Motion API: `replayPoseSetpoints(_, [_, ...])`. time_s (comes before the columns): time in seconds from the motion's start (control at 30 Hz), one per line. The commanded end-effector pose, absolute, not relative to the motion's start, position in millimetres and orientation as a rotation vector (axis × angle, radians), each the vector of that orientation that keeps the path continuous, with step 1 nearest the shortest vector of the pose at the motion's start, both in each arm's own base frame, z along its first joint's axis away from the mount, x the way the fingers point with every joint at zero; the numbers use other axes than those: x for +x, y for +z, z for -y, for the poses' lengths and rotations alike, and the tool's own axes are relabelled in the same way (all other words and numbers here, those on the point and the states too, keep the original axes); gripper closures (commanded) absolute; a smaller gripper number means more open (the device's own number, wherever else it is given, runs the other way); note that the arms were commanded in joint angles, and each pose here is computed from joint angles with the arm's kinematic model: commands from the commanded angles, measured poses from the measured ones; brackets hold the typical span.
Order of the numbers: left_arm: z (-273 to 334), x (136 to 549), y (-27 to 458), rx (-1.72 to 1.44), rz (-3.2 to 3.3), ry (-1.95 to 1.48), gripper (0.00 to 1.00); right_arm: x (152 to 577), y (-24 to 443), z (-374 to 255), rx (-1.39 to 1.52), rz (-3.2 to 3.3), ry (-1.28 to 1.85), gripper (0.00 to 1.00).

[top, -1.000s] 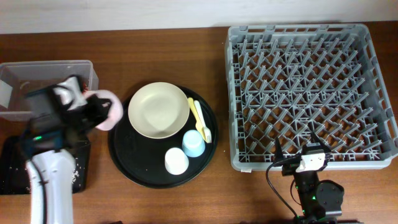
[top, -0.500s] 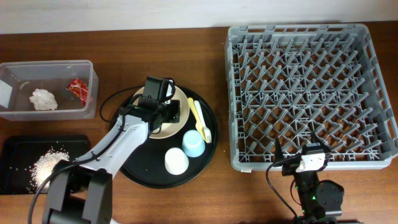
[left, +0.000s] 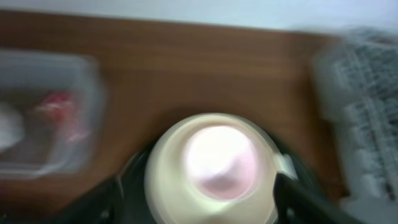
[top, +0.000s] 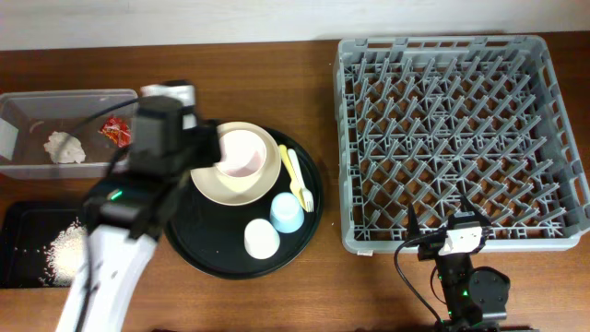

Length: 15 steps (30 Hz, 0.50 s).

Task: Sort waste into correct bins and load items into the dishwasher rack
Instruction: 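Place the empty pink bowl onto the beige plate with left gripper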

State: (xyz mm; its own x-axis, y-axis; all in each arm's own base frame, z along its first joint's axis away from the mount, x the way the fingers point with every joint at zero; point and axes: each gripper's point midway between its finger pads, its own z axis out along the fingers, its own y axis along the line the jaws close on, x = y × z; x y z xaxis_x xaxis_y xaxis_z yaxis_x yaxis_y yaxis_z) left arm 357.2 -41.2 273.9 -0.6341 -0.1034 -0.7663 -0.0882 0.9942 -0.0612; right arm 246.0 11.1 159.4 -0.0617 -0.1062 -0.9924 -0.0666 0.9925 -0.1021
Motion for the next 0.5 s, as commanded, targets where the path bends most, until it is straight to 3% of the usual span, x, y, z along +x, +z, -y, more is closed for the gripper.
replayPoseSetpoints(0.0, [-44,323,294,-0.403,-2.201,0.191,0.01,246,157,-10,-0.127,-1.639,-0.036,0.02])
replayPoseSetpoints(0.17, [-97,301,301,-0.591,-2.15,0.281,0.01,246,157,-10,-0.127,-1.639,-0.036,0.02])
replayPoseSetpoints(0.47, [-99,300,300,-0.599,-2.155,0.286,0.01,246,157,-10,-0.128,-1.639,-0.035,0.02])
